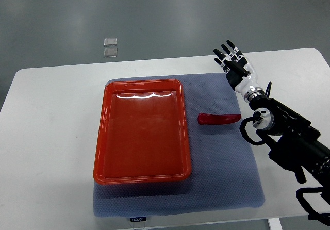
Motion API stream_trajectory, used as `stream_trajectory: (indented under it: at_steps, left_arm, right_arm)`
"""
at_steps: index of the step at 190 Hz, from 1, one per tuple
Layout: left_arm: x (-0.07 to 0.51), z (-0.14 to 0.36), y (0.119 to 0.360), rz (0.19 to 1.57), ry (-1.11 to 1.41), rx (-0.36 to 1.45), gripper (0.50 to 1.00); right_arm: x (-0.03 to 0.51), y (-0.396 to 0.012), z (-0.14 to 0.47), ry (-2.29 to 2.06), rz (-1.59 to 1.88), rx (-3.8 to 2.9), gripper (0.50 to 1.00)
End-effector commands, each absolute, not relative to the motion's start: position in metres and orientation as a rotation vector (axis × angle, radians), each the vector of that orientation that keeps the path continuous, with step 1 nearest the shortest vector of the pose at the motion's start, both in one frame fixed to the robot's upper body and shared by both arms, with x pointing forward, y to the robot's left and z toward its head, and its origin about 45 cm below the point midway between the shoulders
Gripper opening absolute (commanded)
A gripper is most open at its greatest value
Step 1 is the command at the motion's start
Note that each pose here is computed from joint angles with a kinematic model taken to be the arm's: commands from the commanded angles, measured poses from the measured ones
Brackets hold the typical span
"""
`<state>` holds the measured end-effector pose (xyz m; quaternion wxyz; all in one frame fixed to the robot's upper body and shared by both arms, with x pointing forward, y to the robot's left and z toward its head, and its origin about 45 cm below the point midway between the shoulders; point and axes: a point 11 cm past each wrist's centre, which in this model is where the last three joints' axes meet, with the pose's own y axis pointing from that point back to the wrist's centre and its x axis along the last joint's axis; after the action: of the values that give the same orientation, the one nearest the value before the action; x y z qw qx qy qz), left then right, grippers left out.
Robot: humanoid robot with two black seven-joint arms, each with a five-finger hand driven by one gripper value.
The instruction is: Place red pepper on red tray
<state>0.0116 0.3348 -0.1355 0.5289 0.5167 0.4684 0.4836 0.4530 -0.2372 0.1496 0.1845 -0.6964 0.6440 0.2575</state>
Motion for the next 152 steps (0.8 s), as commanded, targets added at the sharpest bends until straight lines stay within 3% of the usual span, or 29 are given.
stream_trajectory:
  at_steps: [1, 152]
  left_arm:
    - [0.012, -0.135, 0.335, 1.156, 1.118, 1.235, 1.0]
    - [0.009, -0.136, 0.334, 1.153, 1.124, 1.235, 1.0]
  right_arm:
    - [0.454, -0.238, 0.152, 1.814, 0.72, -1.959, 0.915]
    - [0.457, -0.251, 0.156, 1.841, 0.694, -1.948, 0.915]
